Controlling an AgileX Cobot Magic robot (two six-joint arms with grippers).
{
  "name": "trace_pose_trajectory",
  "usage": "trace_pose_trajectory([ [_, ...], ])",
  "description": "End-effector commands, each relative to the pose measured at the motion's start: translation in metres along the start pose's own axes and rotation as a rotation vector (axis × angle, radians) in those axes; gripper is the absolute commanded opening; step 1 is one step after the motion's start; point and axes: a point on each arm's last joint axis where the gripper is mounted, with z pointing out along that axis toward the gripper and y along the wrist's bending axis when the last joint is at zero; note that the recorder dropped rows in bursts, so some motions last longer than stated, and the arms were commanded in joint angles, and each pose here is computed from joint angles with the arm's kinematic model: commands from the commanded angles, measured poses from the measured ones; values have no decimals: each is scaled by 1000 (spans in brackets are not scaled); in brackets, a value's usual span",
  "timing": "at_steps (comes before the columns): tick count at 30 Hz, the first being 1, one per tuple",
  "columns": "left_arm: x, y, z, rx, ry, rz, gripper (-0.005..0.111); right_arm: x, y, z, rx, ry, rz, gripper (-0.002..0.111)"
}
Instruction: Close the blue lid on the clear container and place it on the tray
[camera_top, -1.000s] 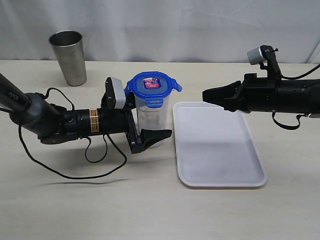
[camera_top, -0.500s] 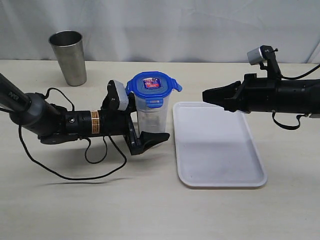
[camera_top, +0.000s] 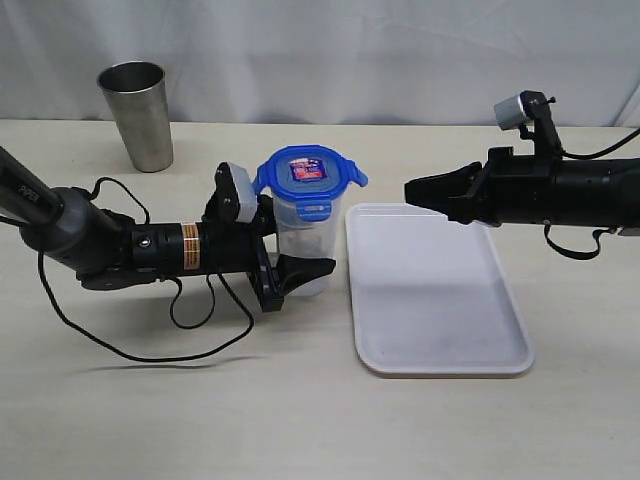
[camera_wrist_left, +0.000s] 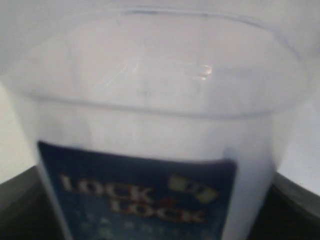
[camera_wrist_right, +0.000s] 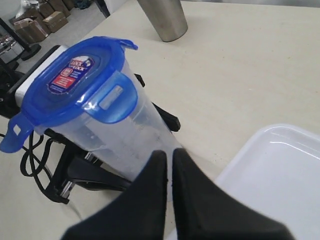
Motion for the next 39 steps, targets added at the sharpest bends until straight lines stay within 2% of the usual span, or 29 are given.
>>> trace_pose_trajectory([
  [1, 0, -1, 1, 26, 6, 13, 14, -1, -2, -2, 2, 0, -1, 4],
  [3, 1, -2, 1, 33, 13, 7, 2, -1, -2, -2, 2, 0, -1, 4],
  [4, 1, -2, 1, 32, 17, -10, 0, -1, -2, -2, 2, 0, -1, 4],
  [11, 7, 0, 0, 4, 84, -30, 0, 0, -2, -2, 1, 3, -4, 4],
  [16, 6, 0, 0, 11, 72, -31, 0, 0, -2, -2, 1, 3, 0, 4],
  [19, 0, 3, -10, 59, -27, -24, 0, 0, -1, -2, -1, 7, -4, 4],
  [23, 9, 8, -33, 28, -55, -86, 0, 1, 0, -2, -12, 19, 10, 4],
  [26, 17, 2, -45, 14, -31, -118, 0, -1, 6, -2, -84, 2, 12, 6],
  [28, 12, -7, -53, 14, -24, -88, 0, -3, 10, -5, -79, 1, 29, 6],
  [31, 1, -22, -64, 15, -16, -51, 0, -8, 23, -16, 39, 11, -21, 6],
  [32, 0, -27, -67, 16, -12, -60, 0, -12, 35, -20, 136, 28, -64, 6],
  [35, 2, -33, -70, 17, -3, -64, 0, -17, 62, -22, 266, 42, -86, 6],
  [36, 3, -34, -71, 18, 1, -56, 0, -18, 70, -23, 277, 42, -82, 9],
  [39, 7, -40, -74, -7, 10, -30, 0, -27, 100, -24, 218, 43, -53, 26],
])
